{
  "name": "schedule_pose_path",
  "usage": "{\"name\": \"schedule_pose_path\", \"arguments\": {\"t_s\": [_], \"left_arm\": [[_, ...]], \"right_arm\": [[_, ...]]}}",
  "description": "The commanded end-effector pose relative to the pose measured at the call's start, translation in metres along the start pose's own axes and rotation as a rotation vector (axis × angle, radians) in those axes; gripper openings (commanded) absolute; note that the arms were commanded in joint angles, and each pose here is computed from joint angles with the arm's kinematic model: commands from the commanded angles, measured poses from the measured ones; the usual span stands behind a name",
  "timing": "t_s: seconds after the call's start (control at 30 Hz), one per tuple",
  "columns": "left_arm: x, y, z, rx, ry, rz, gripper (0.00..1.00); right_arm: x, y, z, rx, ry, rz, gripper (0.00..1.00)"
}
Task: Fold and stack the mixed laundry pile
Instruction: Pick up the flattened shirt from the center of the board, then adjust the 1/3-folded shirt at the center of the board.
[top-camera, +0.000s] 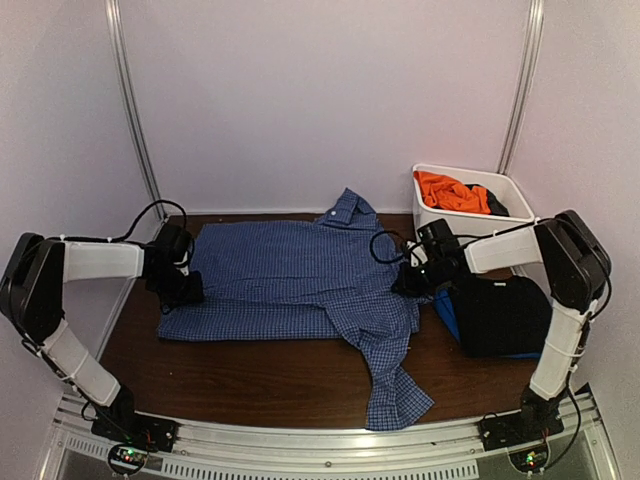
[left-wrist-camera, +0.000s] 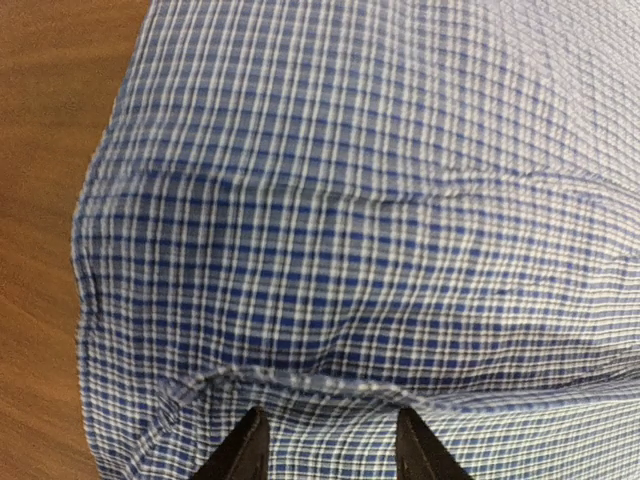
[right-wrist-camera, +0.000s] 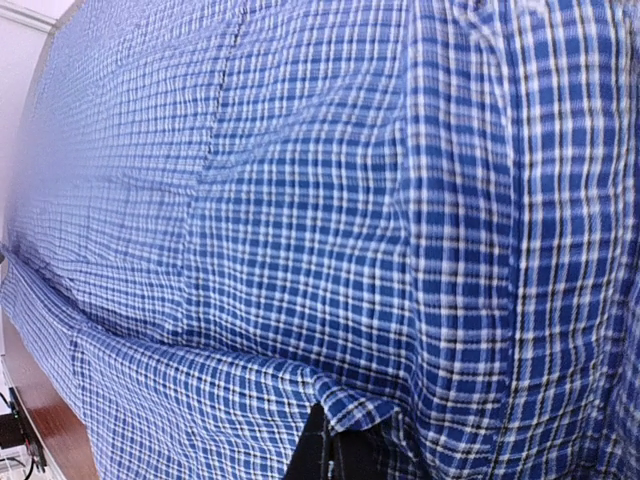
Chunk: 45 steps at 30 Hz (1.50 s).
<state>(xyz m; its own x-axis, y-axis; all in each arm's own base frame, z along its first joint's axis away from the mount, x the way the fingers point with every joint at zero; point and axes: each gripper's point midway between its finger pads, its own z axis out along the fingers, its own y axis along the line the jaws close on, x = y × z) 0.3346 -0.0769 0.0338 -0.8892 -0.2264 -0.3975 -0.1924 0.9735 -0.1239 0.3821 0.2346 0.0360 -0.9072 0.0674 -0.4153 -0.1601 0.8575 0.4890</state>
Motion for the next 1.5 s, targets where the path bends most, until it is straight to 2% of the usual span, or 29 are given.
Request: {"name": "schedule_pose_path", "arguments": {"t_s": [0.0,0.07,0.23,0.3,0.43,0.67,0.73,0.9,1.1,1.17,1.27,1.37,1.4,1.47], "left_arm": [[-0.027,-0.012,-0.021,-0.002,-0.065,0.085,0.48],[-0.033,-0.020,-0.033,0.018,-0.099,0.111,0.55],[-0.040,-0.052,-0.065,0.071,-0.169,0.215,0.63],[-0.038,-0.062,-0.073,0.079,-0.180,0.248,0.64],[-0.030,-0.077,-0.084,0.107,-0.200,0.291,0.65],[-0.019,-0.089,-0.095,0.139,-0.219,0.324,0.66],[-0.017,-0.092,-0.097,0.145,-0.221,0.332,0.66],[-0.011,-0.100,-0.095,0.147,-0.214,0.354,0.66],[-0.009,-0.101,-0.093,0.146,-0.214,0.345,0.66],[-0.009,-0.104,-0.096,0.155,-0.223,0.347,0.66],[-0.009,-0.111,-0.101,0.166,-0.239,0.370,0.66],[-0.007,-0.116,-0.108,0.169,-0.263,0.410,0.67],[-0.006,-0.118,-0.109,0.174,-0.269,0.417,0.68],[-0.006,-0.119,-0.111,0.184,-0.280,0.419,0.68]], "right_arm": [[-0.026,-0.002,-0.010,0.029,-0.026,-0.053,0.10],[-0.025,0.007,-0.024,0.005,-0.031,-0.076,0.34],[-0.010,0.031,-0.071,-0.074,-0.052,-0.108,0.66],[0.004,0.040,-0.089,-0.097,-0.042,-0.122,0.72],[0.050,0.062,-0.117,-0.146,0.018,-0.134,0.74],[0.175,0.079,-0.137,-0.209,0.246,-0.068,0.72],[0.197,0.082,-0.142,-0.225,0.284,-0.046,0.72],[0.236,0.091,-0.138,-0.264,0.361,-0.014,0.71],[0.246,0.107,-0.114,-0.267,0.389,-0.036,0.68],[0.245,0.102,-0.102,-0.220,0.391,-0.049,0.58],[0.240,0.103,-0.090,-0.186,0.391,-0.075,0.29],[0.214,0.135,-0.094,-0.257,0.318,-0.111,0.04],[0.201,0.150,-0.098,-0.302,0.279,-0.127,0.00],[0.169,0.170,-0.108,-0.364,0.183,-0.143,0.00]]}}
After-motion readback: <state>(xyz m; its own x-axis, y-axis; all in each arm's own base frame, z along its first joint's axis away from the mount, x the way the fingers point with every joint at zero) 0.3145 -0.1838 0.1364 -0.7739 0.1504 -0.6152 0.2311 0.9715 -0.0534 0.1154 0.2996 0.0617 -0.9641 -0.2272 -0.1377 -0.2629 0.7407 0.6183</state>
